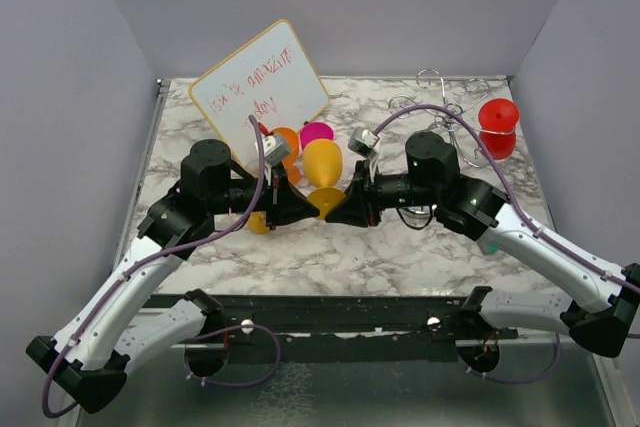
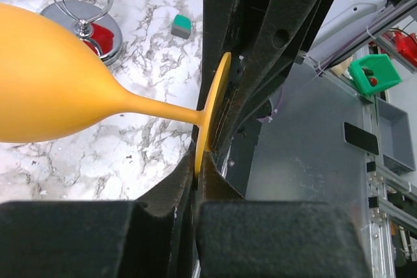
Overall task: Take the wine glass off the wine glass rack
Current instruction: Place the wine glass at the center of the board.
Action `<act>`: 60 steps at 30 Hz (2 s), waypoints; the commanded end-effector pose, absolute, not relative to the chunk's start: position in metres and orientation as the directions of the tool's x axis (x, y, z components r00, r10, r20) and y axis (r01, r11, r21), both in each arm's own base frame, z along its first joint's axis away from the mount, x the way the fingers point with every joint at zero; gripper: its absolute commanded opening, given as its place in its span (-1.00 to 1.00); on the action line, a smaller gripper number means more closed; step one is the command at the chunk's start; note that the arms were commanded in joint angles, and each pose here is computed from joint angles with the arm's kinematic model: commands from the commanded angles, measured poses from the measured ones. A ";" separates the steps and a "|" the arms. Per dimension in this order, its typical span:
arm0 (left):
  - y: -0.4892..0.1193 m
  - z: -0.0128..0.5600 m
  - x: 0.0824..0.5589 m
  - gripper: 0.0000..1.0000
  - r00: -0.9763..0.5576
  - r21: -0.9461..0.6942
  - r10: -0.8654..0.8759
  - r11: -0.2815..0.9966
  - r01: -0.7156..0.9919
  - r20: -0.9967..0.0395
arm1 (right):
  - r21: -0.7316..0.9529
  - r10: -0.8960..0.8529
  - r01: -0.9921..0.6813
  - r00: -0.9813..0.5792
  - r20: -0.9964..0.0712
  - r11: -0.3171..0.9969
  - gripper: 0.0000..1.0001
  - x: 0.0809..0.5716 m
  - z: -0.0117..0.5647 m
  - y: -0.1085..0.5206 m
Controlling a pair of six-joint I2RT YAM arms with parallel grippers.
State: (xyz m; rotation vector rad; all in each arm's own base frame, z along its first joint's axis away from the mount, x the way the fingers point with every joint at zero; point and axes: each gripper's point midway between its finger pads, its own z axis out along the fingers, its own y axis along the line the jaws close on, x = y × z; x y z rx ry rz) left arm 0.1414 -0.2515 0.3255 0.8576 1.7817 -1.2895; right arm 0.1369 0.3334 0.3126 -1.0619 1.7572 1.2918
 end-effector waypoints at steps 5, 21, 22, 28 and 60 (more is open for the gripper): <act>-0.248 0.335 0.137 -1.00 -0.431 -0.401 0.080 0.249 0.881 -0.899 | 0.344 -0.148 -0.933 -0.356 -0.923 0.103 -0.92 0.131 0.332 0.338; -0.245 0.331 0.137 -1.00 -0.435 -0.399 0.090 0.265 0.878 -0.896 | 0.343 -0.094 -0.931 -0.355 -0.930 0.124 -0.48 0.138 0.336 0.341; -0.245 0.330 0.137 -1.00 -0.436 -0.400 0.091 0.268 0.877 -0.895 | 0.345 -0.093 -0.930 -0.357 -0.929 0.124 -0.51 0.137 0.335 0.340; -0.244 0.331 0.140 -1.00 -0.433 -0.393 0.087 0.289 0.873 -0.897 | 0.351 -0.115 -0.929 -0.364 -0.924 0.117 -0.98 0.135 0.327 0.340; -0.208 0.383 0.208 0.98 -0.428 -0.310 0.051 0.613 0.727 -0.903 | -0.303 -0.227 -0.933 0.343 -0.911 -0.194 -0.99 0.114 0.249 0.323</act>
